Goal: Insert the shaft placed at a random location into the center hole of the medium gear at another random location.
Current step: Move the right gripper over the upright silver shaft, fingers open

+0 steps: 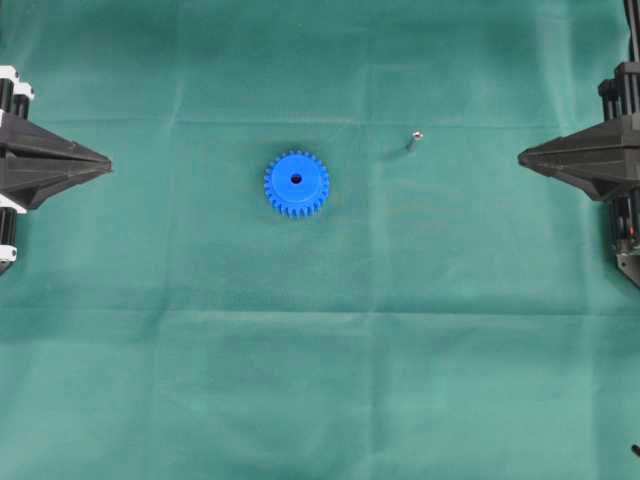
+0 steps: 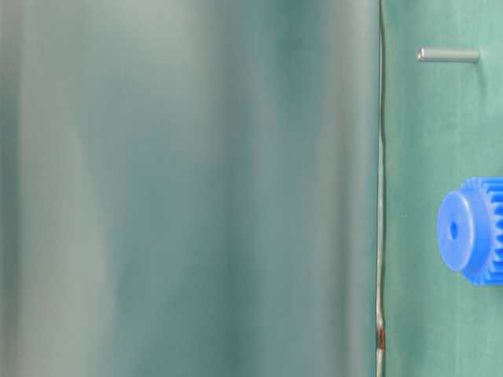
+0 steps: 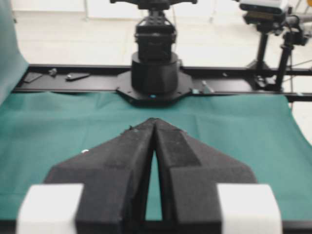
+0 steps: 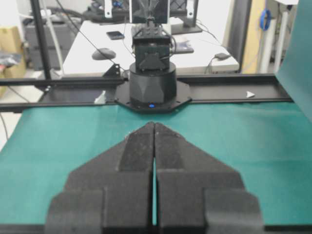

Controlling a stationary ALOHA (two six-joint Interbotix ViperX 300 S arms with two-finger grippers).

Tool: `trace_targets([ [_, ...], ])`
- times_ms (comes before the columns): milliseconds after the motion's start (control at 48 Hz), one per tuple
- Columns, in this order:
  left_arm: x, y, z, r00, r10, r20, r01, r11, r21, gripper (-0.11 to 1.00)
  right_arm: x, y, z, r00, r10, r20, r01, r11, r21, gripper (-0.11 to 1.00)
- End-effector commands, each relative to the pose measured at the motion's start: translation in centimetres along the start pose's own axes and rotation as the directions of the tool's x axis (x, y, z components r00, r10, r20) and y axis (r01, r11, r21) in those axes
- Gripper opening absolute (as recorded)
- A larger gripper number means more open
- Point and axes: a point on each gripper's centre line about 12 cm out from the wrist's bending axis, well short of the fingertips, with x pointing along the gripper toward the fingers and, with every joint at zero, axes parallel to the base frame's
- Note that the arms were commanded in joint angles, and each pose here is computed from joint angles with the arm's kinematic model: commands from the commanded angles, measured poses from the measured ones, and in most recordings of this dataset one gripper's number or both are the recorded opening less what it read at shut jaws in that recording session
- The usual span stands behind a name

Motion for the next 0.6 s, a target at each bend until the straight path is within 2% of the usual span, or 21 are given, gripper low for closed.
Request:
trace_targets([
  [0,0.5,-0.1,0.6,1.000,-0.005,-0.005,0.005,1.000,0.009,0.00,0.2,-0.3,0.6,1.000,-0.015,0.013,0.016,0.999,-0.035,0.01],
  [250,0.4,-0.1,0.3,1.000,-0.005,-0.025,0.005,1.000,0.010,0.00,0.6,-1.0,0.0,0.998,-0.050,-0.037,0.048,0.998,-0.030,0.01],
  [459,0.3,-0.1,0.4,1.000,-0.005,-0.022,0.005,1.000,0.010,0.00,1.5,-2.1,-2.1,0.988,-0.097,-0.124,0.095,0.995,-0.027,0.01],
  [584,0.3,-0.1,0.4,1.000,-0.005,-0.022,0.005,1.000,0.012,0.00,2.2,-3.3,-4.0,0.971,-0.143,-0.194,0.140,0.990,-0.031,0.01],
])
